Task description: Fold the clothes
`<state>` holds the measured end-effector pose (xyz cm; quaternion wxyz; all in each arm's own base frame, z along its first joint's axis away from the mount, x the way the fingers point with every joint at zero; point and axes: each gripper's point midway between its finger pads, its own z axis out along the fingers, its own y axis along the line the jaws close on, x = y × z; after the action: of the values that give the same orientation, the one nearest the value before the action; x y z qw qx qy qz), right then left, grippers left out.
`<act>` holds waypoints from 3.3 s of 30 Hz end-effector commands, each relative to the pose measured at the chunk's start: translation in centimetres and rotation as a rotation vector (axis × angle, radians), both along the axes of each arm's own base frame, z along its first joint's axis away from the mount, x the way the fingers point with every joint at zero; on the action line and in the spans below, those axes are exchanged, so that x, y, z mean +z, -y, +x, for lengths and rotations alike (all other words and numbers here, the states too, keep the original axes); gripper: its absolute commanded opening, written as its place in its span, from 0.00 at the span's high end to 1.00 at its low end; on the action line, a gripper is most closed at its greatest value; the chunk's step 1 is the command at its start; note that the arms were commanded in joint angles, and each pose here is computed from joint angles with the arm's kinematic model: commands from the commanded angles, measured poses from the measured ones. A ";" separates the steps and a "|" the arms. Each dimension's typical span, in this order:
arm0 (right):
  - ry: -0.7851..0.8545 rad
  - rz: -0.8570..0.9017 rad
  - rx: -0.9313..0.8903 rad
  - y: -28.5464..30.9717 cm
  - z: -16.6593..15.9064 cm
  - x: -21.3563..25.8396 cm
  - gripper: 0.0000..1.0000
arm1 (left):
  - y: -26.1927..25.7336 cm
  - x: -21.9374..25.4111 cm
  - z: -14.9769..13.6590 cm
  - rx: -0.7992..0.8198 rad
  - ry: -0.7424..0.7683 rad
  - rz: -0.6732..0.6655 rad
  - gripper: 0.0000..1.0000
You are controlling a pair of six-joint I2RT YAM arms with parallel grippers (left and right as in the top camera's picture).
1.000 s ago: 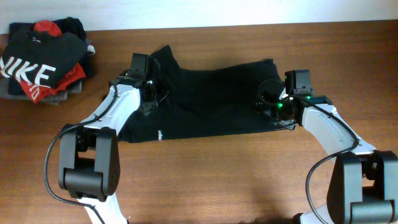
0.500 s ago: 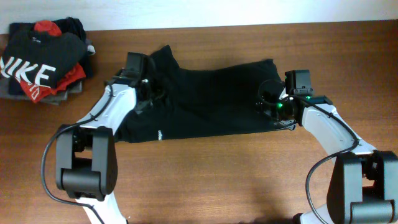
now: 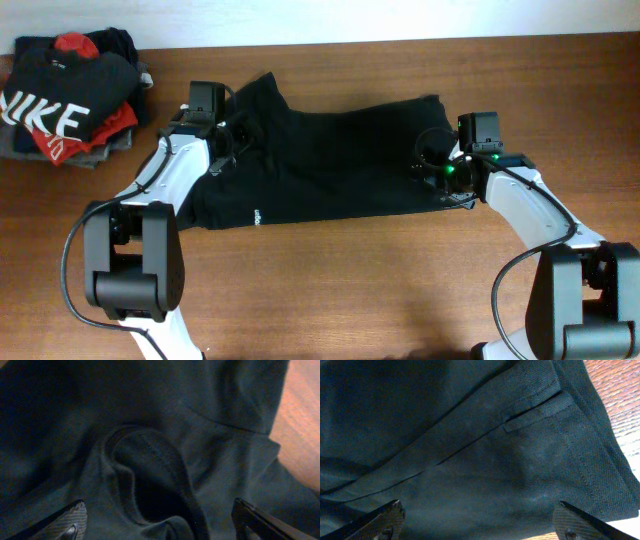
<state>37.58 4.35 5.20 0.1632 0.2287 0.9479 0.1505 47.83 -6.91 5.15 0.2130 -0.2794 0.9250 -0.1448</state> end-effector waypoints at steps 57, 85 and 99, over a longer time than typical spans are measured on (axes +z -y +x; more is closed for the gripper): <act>0.358 0.071 0.056 -1.8 7.7 6.7 0.01 | 4.0 14.4 4.9 -0.491 0.385 0.142 0.03; 0.182 -0.098 0.024 5.1 21.1 5.4 0.21 | 3.8 6.5 3.7 -0.506 0.167 0.114 0.01; 0.095 -0.084 0.026 4.4 21.3 -0.6 0.24 | 3.9 6.3 3.3 -0.509 0.152 0.112 0.01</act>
<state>58.31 -0.30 4.78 0.2110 0.2051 0.9472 0.1270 51.05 -11.02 11.52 0.2517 -0.0212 0.9530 -0.1671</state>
